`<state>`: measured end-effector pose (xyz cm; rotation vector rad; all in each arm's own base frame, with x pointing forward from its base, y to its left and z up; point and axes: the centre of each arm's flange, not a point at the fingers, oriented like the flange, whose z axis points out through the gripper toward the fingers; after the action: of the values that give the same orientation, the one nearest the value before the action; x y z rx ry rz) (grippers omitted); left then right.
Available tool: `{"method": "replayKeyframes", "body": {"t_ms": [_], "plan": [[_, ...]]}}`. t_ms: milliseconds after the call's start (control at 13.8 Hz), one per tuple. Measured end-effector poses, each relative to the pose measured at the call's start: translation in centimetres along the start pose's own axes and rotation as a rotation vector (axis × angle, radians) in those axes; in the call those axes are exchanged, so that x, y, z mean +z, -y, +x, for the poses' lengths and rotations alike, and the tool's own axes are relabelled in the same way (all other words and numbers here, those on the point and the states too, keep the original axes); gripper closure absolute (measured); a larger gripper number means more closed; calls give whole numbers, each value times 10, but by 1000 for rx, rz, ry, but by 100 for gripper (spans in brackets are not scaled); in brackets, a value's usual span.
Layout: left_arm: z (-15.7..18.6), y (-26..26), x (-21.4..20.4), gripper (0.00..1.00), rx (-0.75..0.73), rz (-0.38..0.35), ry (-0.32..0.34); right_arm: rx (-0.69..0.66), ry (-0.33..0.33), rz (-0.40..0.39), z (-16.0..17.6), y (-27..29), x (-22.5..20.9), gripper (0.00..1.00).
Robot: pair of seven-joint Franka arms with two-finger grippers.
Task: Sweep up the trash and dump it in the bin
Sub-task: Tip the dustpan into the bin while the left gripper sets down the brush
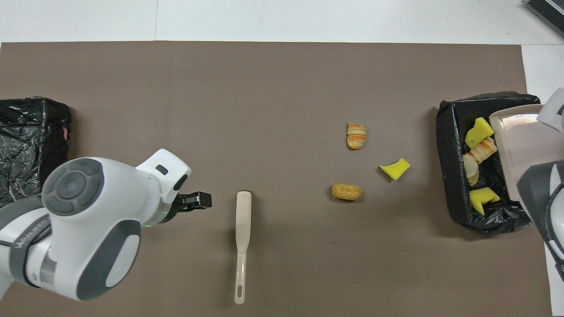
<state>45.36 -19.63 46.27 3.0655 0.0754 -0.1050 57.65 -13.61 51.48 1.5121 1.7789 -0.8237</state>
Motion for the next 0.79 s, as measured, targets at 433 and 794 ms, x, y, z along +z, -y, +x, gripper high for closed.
{"method": "replayKeyframes", "body": {"t_ms": [433, 794], "plan": [[38, 102, -38, 0, 128, 25, 2, -1, 113, -16, -17, -3, -39, 68], [49, 129, -117, 0, 124, 30, 3, 56, 99, -67, -36, 1, -72, 68]]}}
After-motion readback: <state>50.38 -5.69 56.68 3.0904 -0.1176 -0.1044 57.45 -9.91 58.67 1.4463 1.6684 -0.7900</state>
